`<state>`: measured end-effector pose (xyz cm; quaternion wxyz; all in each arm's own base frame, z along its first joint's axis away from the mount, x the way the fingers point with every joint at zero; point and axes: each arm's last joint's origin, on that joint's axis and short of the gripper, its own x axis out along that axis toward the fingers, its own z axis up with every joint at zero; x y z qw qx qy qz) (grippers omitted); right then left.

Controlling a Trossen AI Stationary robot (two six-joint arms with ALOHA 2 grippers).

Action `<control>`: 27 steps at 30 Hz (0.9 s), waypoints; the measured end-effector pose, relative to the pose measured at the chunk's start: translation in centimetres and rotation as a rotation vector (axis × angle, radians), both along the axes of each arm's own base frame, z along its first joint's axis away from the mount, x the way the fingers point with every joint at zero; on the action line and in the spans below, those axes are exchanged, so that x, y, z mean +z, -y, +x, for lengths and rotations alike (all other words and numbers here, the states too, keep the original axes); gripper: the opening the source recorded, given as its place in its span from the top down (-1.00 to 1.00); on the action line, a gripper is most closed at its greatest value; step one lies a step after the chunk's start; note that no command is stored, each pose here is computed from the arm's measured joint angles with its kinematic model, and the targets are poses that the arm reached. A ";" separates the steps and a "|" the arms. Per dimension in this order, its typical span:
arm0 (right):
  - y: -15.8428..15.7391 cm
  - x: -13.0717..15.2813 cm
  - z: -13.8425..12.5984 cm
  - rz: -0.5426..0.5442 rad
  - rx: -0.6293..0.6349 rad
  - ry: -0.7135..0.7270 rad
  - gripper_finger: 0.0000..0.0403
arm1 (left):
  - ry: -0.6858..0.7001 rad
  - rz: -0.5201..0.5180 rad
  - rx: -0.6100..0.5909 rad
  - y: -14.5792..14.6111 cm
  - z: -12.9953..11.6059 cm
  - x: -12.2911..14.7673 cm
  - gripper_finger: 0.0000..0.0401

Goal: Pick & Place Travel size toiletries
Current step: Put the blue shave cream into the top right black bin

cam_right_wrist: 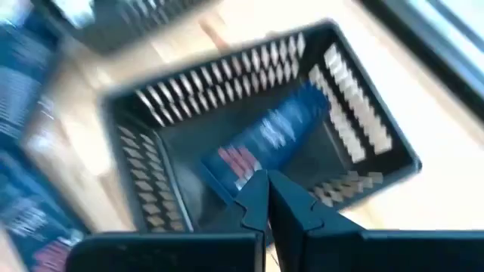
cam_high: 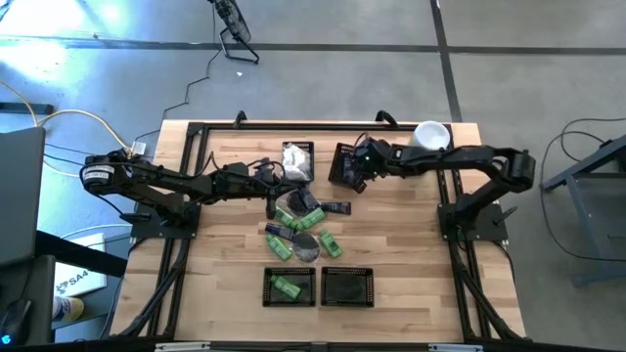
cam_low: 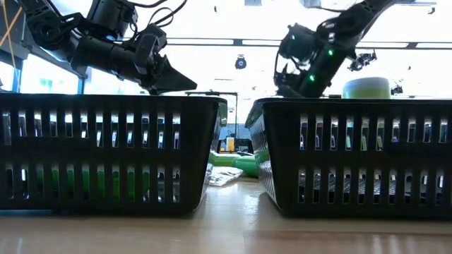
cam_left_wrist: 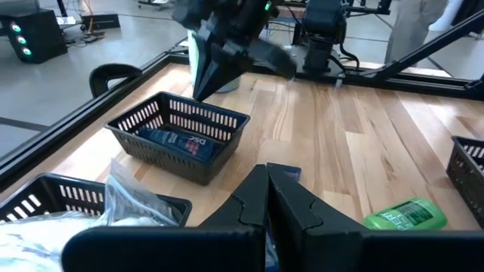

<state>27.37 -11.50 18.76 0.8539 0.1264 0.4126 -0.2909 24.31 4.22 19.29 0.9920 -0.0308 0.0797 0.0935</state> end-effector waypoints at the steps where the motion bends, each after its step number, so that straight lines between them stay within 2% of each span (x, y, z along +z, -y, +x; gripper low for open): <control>1: 0.0 0.4 0.2 -0.007 0.008 0.006 0.99 | 0.000 0.001 0.003 0.0 0.0 0.0 0.97; 8: 0.3 2.2 0.0 -0.023 -0.063 -0.133 0.99 | -0.004 0.002 0.015 0.0 0.0 0.0 0.97; 12: 0.7 2.3 -0.5 0.009 -0.085 -0.174 0.99 | -0.006 0.003 0.019 -0.1 0.0 0.0 0.97; 27: 4.2 -1.3 -0.9 0.084 -0.133 -0.285 0.99 | -0.007 0.003 0.023 -0.1 0.0 -0.1 0.97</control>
